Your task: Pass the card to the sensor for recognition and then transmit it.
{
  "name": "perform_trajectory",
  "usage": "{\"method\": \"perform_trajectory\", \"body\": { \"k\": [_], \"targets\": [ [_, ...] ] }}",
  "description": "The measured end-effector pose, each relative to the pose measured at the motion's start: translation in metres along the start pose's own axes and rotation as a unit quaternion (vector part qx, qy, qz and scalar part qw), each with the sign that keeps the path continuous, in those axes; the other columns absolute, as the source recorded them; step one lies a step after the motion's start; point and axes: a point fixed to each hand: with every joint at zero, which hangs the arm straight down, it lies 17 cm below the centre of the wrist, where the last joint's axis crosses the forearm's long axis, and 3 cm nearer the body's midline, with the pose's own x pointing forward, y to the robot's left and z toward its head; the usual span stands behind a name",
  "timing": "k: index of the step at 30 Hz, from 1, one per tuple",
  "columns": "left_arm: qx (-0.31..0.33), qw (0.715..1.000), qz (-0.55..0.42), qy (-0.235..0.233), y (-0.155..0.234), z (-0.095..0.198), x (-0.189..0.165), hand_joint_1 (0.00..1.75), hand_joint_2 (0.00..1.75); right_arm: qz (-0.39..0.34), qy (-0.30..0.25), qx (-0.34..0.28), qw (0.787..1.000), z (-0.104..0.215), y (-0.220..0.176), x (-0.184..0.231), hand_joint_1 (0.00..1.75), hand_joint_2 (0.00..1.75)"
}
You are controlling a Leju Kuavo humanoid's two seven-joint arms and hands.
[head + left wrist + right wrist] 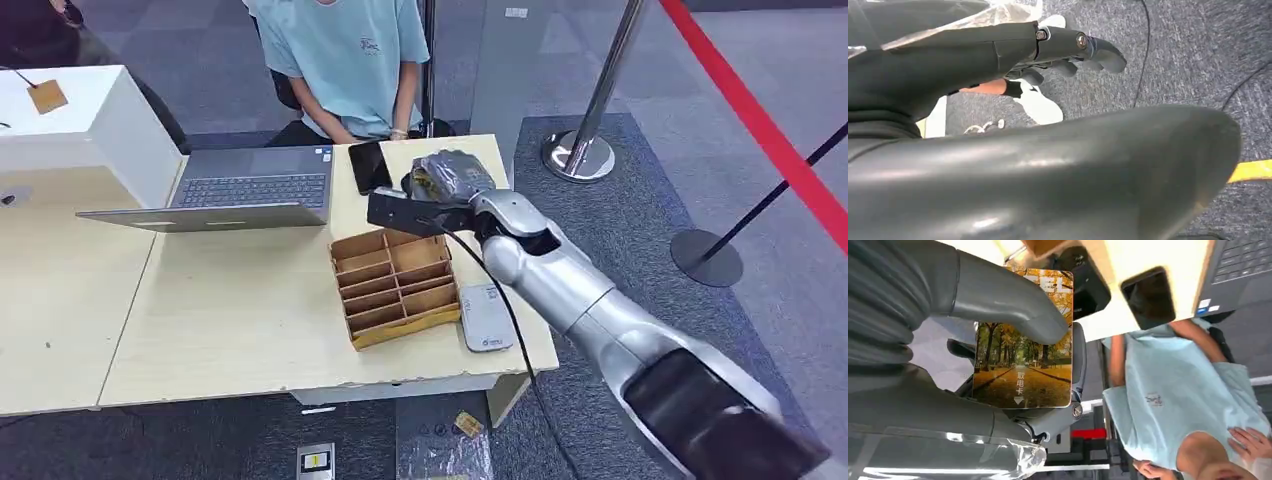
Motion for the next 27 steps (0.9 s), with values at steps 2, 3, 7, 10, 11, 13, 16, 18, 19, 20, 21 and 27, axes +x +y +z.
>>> {"method": "perform_trajectory", "body": {
  "k": [2, 3, 7, 10, 11, 13, 16, 18, 19, 20, 21, 27],
  "targets": [
    [0.0, 1.0, -0.002, -0.001, 0.0, 0.0, 0.0, 0.0, 0.0, 0.008, 0.001, 0.004, 1.0, -0.002, 0.002, -0.001, 1.75, 1.75],
    [-0.001, 1.0, -0.003, -0.001, -0.001, 0.0, 0.0, 0.0, 0.0, 0.01, 0.003, 0.005, 1.0, -0.003, 0.003, -0.002, 1.75, 1.75],
    [-0.003, 1.0, -0.005, -0.001, -0.001, 0.0, 0.0, 0.0, 0.0, 0.026, 0.006, 0.007, 1.0, -0.006, 0.005, -0.004, 1.75, 1.75],
    [-0.004, 1.0, -0.006, 0.0, -0.002, 0.0, -0.001, 0.0, 0.0, 0.045, 0.009, 0.006, 0.999, -0.009, 0.002, -0.009, 1.75, 1.75],
    [-0.004, 1.0, -0.007, 0.0, -0.002, 0.0, -0.001, 0.0, 0.0, 0.051, 0.011, 0.005, 0.999, -0.011, 0.001, -0.011, 1.75, 1.75],
    [-0.004, 1.0, -0.008, -0.001, -0.002, 0.0, -0.001, 0.0, 0.0, 0.061, 0.014, 0.002, 0.998, -0.013, -0.004, -0.015, 1.75, 1.75],
    [-0.004, 1.0, -0.009, -0.001, -0.002, 0.0, -0.001, 0.0, 0.0, 0.076, 0.021, -0.003, 0.997, -0.018, -0.013, -0.021, 1.75, 1.75],
    [-0.004, 1.0, -0.009, -0.001, -0.002, 0.0, -0.001, 0.0, 0.0, 0.086, 0.025, -0.006, 0.996, -0.02, -0.019, -0.026, 1.75, 1.75],
    [-0.004, 1.0, -0.009, -0.001, -0.002, 0.0, -0.001, 0.0, 0.0, 0.092, 0.027, -0.007, 0.995, -0.021, -0.021, -0.027, 1.75, 1.75],
    [-0.004, 1.0, -0.009, -0.001, -0.002, 0.0, -0.001, 0.0, 0.0, 0.098, 0.028, -0.008, 0.995, -0.022, -0.023, -0.029, 1.75, 1.75],
    [-0.004, 1.0, -0.009, -0.001, -0.002, 0.0, -0.001, 0.0, 0.0, 0.105, 0.029, -0.009, 0.994, -0.023, -0.025, -0.031, 1.75, 1.75],
    [-0.004, 1.0, -0.007, 0.004, -0.002, 0.0, -0.003, 0.0, 0.0, 0.135, 0.036, -0.014, 0.99, -0.029, -0.04, -0.037, 1.75, 1.75]
  ]
}}
